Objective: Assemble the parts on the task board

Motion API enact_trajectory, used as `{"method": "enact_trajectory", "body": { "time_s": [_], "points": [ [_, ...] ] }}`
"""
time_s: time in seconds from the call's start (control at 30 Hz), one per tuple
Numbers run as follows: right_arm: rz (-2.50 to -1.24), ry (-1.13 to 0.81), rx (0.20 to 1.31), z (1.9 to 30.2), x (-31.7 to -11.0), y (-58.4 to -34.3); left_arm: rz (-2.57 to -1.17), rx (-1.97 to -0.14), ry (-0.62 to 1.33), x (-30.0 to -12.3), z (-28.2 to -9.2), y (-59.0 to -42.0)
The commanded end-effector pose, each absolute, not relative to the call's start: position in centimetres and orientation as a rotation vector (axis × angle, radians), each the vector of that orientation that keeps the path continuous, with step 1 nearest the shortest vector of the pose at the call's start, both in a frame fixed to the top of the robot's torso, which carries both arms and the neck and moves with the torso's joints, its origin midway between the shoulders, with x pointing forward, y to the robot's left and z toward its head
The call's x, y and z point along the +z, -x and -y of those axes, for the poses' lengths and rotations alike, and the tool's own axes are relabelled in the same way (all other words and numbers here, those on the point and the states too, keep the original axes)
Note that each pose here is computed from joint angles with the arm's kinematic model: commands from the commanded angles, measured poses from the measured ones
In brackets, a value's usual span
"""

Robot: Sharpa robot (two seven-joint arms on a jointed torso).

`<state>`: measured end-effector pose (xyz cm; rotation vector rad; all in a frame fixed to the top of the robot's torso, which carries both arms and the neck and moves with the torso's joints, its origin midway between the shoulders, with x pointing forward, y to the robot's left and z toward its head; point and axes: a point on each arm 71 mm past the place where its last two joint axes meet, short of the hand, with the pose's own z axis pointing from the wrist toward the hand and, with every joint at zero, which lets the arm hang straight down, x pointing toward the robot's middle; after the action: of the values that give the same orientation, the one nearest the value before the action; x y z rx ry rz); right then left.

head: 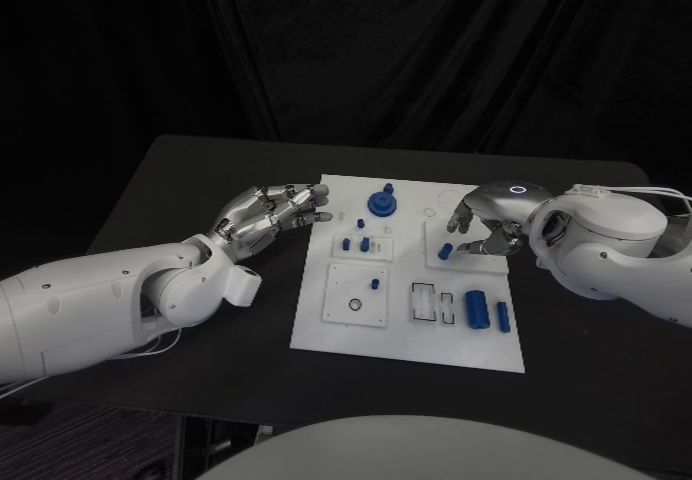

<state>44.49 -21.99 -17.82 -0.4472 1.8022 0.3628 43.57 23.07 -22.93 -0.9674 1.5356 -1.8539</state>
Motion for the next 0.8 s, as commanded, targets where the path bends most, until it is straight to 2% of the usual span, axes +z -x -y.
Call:
{"method": "enact_trajectory", "body": {
  "time_s": [0.03,0.8],
  "points": [
    [-1.804,0.450,0.376,21.8,-18.3,-44.5,-1.533,-1.871,0.957,-22.9,-23.0,-43.4],
    [-1.808,0.482,0.437,20.4,-19.7,-44.4,-1.542,-1.872,0.961,-23.0,-23.0,-43.4]
  ]
}}
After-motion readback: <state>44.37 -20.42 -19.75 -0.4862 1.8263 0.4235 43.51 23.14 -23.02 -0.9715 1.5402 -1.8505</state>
